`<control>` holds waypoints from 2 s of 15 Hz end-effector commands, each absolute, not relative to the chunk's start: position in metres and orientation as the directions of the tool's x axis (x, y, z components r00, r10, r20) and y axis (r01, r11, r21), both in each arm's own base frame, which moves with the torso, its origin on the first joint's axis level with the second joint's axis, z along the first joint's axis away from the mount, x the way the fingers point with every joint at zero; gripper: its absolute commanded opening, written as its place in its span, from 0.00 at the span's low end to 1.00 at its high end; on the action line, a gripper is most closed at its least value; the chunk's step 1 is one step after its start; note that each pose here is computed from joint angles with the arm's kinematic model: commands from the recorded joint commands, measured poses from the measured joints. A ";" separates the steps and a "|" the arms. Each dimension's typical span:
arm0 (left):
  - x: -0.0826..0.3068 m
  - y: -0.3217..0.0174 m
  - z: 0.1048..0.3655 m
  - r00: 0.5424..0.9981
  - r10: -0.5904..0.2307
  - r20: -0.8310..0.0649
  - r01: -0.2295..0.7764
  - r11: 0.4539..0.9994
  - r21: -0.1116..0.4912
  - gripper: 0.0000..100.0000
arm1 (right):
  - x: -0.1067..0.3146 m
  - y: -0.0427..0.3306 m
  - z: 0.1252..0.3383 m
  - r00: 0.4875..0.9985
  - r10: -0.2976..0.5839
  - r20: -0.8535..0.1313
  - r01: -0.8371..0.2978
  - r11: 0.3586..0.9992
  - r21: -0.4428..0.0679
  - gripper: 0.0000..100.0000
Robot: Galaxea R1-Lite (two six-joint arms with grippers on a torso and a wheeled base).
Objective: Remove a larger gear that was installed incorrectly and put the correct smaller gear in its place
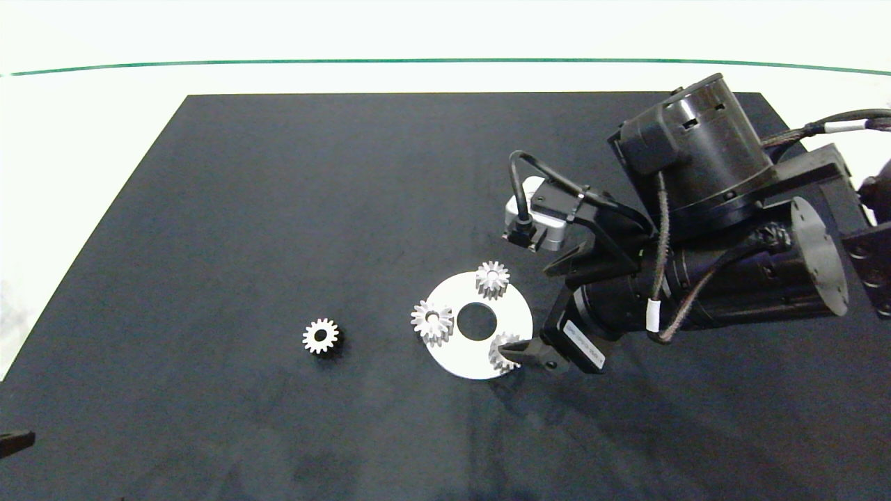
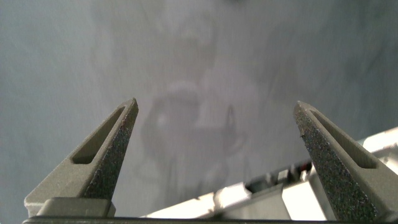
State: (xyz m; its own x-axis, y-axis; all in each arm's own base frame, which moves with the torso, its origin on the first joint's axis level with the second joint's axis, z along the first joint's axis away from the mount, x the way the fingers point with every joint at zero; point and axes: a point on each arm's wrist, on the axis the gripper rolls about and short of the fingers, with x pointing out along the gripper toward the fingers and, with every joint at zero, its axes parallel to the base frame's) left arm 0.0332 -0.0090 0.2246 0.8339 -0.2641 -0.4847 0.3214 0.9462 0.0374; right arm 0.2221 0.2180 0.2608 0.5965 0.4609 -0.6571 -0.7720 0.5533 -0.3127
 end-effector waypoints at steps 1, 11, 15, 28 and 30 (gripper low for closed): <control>0.030 -0.008 0.228 0.853 -0.260 -0.453 0.310 0.950 0.040 1.00 | 0.235 0.243 0.250 0.559 0.450 -0.696 -0.799 0.516 -0.308 1.00; 0.020 -0.006 0.228 0.871 -0.262 -0.415 0.308 0.950 0.046 1.00 | 0.243 0.296 0.227 0.567 0.420 -0.708 -0.819 0.375 -0.434 1.00; 0.018 -0.006 0.229 0.876 -0.263 -0.405 0.307 0.950 0.047 1.00 | 0.256 0.309 0.218 0.577 0.407 -0.708 -0.812 0.378 -0.445 1.00; 0.017 -0.005 0.229 0.876 -0.263 -0.404 0.307 0.950 0.047 1.00 | 0.269 0.325 0.212 0.584 0.417 -0.697 -0.806 0.401 -0.435 0.93; 0.017 -0.005 0.229 0.876 -0.263 -0.404 0.307 0.950 0.047 1.00 | 0.268 0.325 0.212 0.581 0.414 -0.700 -0.807 0.400 -0.434 0.88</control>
